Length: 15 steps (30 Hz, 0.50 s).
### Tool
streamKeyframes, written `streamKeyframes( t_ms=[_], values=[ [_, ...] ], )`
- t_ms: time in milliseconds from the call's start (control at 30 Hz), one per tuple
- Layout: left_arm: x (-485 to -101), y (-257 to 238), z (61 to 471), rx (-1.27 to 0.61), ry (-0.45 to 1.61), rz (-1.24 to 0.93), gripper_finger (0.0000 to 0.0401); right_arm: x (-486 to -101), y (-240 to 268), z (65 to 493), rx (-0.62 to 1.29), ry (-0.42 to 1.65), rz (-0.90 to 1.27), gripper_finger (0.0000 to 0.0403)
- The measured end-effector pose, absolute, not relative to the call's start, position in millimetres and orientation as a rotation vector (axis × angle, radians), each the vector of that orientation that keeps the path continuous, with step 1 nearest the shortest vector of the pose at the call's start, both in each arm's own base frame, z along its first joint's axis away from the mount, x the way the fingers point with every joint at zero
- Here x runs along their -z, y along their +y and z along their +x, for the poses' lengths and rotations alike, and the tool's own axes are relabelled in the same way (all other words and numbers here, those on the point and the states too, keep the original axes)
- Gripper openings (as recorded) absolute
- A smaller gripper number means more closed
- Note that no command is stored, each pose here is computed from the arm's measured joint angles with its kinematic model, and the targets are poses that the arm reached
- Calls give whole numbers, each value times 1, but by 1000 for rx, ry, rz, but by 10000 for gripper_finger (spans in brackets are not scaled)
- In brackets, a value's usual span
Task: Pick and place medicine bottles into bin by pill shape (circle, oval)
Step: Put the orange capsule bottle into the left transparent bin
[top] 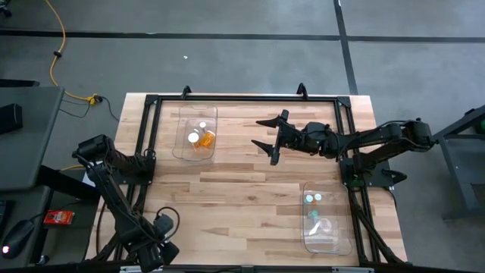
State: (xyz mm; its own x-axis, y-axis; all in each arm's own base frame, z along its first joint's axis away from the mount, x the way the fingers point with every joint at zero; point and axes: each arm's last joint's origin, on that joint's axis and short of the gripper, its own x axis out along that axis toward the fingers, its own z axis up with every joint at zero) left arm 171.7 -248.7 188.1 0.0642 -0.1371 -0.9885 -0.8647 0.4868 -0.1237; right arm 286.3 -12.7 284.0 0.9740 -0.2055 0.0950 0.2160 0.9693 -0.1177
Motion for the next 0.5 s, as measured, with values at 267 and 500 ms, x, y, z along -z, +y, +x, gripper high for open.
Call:
streamKeyframes(
  t_ms=[267,500],
  values=[
    [-188,-251,171,-646,1478,-932,316,-284,-13,286,213,-82,-128,312],
    [-189,-251,172,-637,1489,-926,258,-284,-13,286,213,-82,-128,312]
  ],
)
